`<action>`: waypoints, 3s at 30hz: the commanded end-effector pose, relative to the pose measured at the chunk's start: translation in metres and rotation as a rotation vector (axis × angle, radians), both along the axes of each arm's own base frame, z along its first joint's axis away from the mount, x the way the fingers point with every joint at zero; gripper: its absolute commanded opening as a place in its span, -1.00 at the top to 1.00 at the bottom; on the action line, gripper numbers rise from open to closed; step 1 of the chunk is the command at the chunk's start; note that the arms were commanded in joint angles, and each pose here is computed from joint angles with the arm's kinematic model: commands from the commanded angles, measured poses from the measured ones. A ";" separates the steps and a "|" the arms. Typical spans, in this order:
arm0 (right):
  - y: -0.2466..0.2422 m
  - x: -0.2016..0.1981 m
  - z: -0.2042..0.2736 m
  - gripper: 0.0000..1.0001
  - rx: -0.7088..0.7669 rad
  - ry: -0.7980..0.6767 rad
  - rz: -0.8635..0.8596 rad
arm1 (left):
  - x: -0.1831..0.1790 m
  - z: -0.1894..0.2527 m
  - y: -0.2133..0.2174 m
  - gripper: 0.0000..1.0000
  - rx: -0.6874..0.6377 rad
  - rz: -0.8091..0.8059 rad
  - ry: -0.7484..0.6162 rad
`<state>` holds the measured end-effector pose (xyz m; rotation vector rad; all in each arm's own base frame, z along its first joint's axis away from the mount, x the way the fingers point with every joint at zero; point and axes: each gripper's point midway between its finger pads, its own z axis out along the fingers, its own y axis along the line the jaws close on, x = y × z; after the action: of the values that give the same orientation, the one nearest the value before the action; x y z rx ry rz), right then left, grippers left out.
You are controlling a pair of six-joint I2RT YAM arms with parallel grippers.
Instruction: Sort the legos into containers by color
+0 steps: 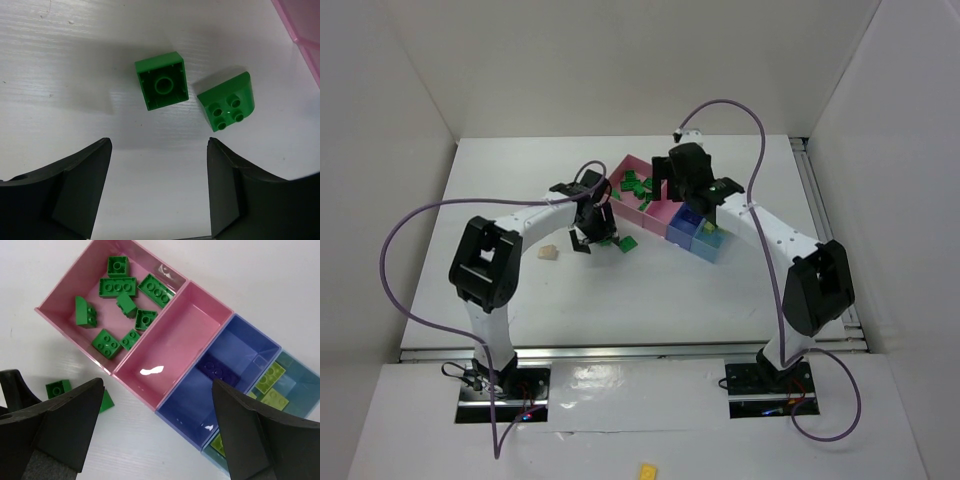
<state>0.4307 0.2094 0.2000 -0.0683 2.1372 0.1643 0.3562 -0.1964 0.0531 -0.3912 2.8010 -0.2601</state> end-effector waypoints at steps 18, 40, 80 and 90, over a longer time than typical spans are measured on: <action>-0.006 -0.008 0.027 -0.91 0.053 -0.061 -0.014 | 0.035 -0.016 -0.009 -0.40 0.039 0.181 -0.033; 0.000 -0.038 0.030 -0.91 0.086 -0.057 0.100 | 0.042 0.061 0.015 0.81 0.093 0.063 -0.200; 0.108 -0.114 -0.108 -0.89 -0.014 0.239 0.395 | 0.055 0.215 0.038 -0.89 -0.035 -0.056 -0.486; 0.124 -0.082 -0.133 -0.89 -0.078 0.207 0.376 | 0.059 0.206 0.069 -0.89 -0.066 0.040 -0.473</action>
<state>0.3242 0.3157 0.0499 -0.5276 2.4224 0.3106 0.4135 -0.1262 0.2462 -0.3337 2.3700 -0.3367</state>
